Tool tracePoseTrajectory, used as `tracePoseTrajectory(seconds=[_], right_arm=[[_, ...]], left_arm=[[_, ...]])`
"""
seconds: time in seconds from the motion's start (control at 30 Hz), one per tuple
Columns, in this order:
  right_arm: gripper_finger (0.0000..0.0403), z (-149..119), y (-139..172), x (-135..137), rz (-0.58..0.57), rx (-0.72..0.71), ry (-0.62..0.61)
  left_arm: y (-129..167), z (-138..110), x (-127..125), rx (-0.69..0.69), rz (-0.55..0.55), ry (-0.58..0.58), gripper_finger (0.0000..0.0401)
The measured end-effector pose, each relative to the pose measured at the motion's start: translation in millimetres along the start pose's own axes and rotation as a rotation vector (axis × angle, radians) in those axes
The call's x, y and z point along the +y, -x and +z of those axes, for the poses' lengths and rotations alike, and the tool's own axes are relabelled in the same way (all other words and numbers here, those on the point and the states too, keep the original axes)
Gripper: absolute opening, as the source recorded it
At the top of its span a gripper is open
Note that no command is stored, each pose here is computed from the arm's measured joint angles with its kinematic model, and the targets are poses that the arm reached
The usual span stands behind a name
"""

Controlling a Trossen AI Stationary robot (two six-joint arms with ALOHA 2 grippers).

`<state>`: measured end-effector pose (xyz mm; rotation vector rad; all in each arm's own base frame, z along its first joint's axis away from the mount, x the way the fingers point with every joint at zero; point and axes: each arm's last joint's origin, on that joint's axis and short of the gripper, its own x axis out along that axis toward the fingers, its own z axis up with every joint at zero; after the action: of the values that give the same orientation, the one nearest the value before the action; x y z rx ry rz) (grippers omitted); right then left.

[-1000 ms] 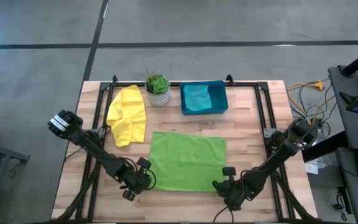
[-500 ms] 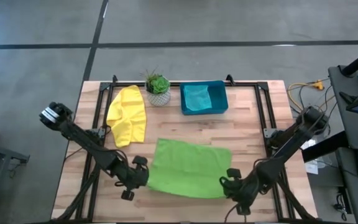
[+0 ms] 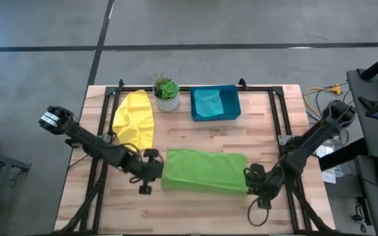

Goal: Fold microfiber towels
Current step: Fold the green microfiber towel on top of the light blue microfiber towel into the dark blue bin

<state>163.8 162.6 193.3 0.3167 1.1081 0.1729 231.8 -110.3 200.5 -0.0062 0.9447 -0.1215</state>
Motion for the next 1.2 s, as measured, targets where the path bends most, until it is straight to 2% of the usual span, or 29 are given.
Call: tracePoseTrajectory(seconds=[0.33, 0.53, 0.83, 1.2], right_arm=[[0.0009, -9, 18, -46, 0.006, -0.071, -0.073], [0.0009, -7, 17, -70, -0.012, -0.076, -0.100], [0.0009, 3, 14, -92, -0.044, -0.072, -0.103], [0.0009, 10, 13, -118, -0.132, -0.049, -0.150]], left_arm=[[-6, 13, 53, -0.009, 0.094, 0.059, 0.0000], [-6, 15, 72, -0.008, 0.134, 0.075, 0.0000], [-12, 13, 81, 0.020, 0.136, 0.078, 0.0000], [-34, 9, 83, 0.087, 0.143, 0.081, 0.0000]])
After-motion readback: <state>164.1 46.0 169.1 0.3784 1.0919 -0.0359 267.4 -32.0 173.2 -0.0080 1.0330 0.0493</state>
